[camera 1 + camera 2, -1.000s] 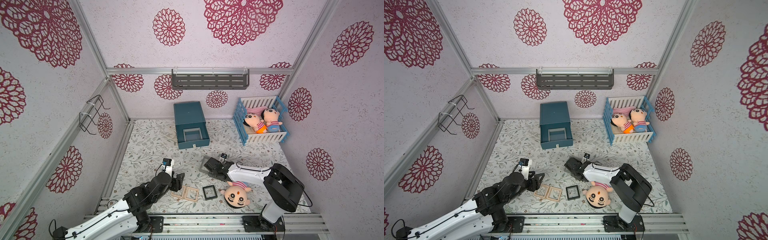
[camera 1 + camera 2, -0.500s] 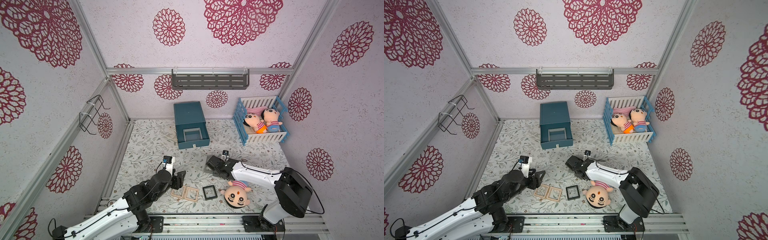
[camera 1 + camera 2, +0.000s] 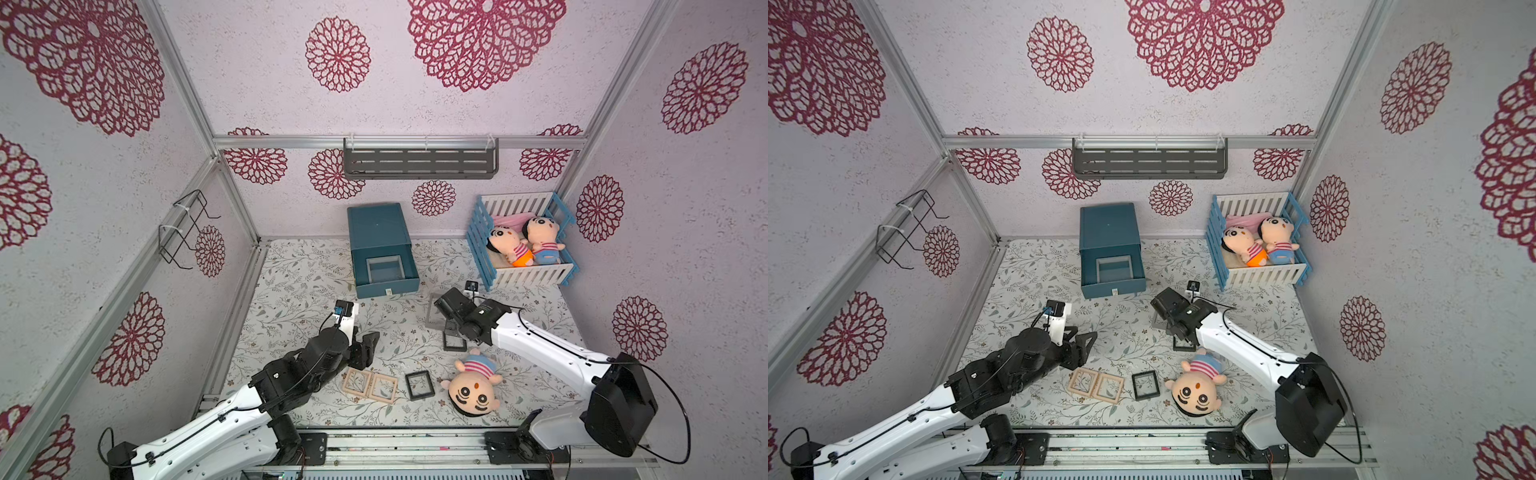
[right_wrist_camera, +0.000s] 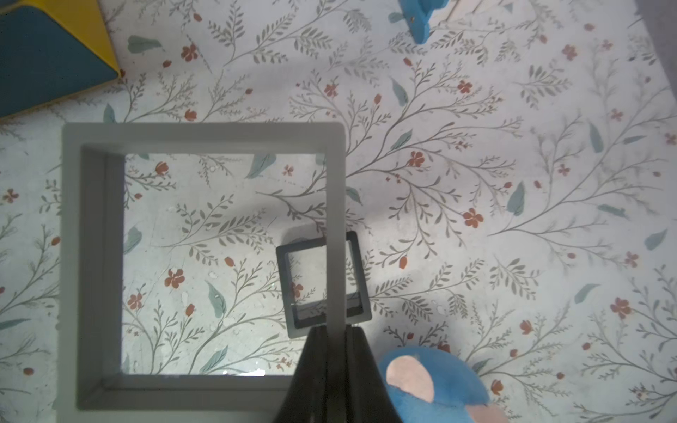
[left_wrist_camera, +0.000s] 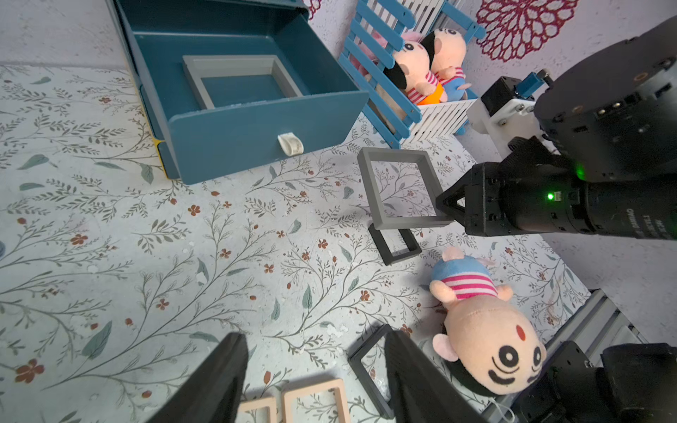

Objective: Place the brooch boxes into the drawer by color
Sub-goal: Pick up the brooch box from the center of the board, then place the brooch box in the drawer, then close the drawer in the storage box.

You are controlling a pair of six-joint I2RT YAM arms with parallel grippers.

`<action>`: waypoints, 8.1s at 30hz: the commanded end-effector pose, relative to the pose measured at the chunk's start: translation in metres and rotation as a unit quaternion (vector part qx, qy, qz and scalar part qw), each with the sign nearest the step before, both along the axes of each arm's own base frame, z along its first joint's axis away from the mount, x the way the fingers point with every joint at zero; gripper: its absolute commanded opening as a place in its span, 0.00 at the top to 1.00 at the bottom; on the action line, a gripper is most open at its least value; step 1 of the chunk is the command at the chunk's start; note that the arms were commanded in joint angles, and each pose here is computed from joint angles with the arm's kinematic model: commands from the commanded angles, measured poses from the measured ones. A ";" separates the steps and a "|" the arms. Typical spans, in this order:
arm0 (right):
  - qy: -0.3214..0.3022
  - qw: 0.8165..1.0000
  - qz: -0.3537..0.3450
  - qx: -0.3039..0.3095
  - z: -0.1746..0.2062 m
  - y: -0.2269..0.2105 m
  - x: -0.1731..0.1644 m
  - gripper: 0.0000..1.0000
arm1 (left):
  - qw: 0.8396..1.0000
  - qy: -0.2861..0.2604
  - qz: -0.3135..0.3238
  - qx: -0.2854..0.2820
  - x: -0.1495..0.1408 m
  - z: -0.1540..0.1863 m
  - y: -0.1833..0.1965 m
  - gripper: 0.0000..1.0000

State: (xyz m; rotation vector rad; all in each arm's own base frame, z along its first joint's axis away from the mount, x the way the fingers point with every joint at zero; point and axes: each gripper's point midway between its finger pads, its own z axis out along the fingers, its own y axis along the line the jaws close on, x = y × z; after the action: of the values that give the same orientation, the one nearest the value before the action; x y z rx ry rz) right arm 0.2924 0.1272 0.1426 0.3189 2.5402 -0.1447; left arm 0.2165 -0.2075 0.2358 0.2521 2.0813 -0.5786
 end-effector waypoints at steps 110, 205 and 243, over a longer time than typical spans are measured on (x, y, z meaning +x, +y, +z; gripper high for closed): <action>-0.006 0.977 0.209 0.034 0.096 0.166 0.143 0.65 | 0.984 0.033 0.168 -0.049 0.056 0.060 0.060 0.32; -0.043 0.701 0.033 0.711 0.096 0.209 0.051 0.57 | 0.939 0.234 0.157 -0.199 0.339 -0.031 0.073 0.39; -0.073 0.685 -0.006 0.725 0.082 0.209 0.078 0.98 | 0.939 0.235 0.144 -0.204 0.337 -0.025 0.060 0.41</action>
State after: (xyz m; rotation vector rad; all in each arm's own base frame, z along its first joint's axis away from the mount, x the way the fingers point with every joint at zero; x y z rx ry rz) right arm 0.3603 0.3362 0.1995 0.8726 1.9867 1.8266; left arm 0.5537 -0.1421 0.2131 -0.4821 2.3136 -0.9296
